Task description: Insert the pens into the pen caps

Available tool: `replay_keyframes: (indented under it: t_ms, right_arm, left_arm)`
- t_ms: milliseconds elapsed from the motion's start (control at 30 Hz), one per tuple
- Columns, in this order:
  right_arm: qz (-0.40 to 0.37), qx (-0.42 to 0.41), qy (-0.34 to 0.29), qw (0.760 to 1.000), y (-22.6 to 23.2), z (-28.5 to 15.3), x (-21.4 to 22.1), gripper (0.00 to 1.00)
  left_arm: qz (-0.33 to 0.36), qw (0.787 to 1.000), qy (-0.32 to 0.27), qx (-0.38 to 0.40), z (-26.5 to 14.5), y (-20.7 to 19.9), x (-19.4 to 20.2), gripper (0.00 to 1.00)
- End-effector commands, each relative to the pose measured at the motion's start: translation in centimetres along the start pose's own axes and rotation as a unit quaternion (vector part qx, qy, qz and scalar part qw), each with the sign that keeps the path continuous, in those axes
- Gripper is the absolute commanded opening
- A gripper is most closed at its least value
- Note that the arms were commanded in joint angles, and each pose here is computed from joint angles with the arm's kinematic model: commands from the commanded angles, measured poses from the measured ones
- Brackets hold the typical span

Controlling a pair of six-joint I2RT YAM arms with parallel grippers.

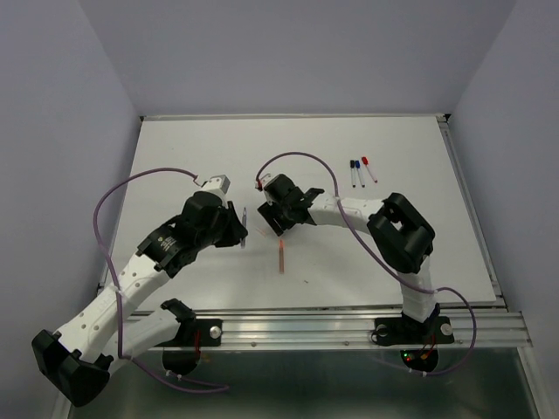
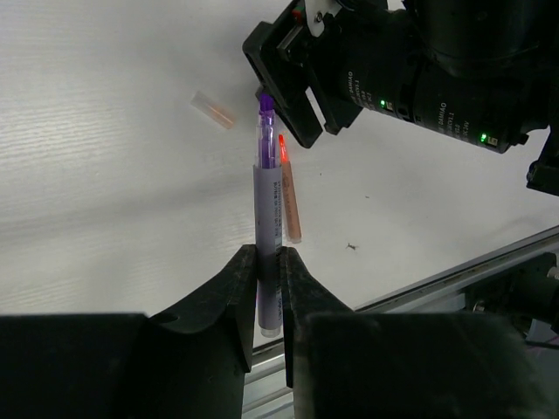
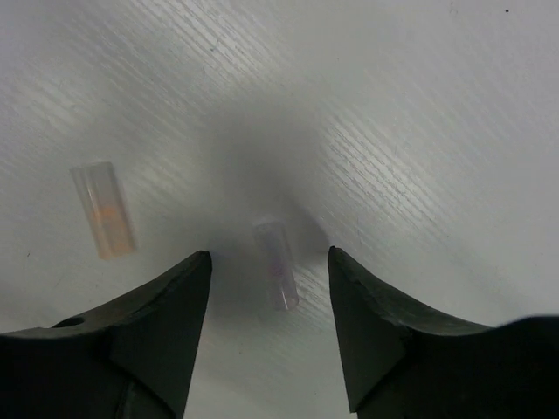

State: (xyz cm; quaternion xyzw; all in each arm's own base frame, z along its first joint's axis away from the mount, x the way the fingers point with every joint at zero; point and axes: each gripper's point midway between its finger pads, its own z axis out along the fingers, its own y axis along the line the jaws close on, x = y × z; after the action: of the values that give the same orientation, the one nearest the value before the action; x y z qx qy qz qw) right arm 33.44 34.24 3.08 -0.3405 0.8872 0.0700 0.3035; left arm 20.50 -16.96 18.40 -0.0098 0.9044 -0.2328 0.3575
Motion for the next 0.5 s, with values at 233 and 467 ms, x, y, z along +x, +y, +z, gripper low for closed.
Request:
replay_keyframes:
  t_ms: [233,467]
  right_arm:
    - [0.02,0.026,-0.016,0.999,-0.4,0.6,-1.1,0.4]
    - [0.02,0.012,-0.011,1.0,0.3,1.3,-1.1,0.38]
  left_arm:
    - [-0.002,0.999,-0.004,0.037,-0.1,-1.1,0.1,0.0]
    - [-0.002,0.998,0.0,0.059,-0.3,-1.6,0.6,0.0]
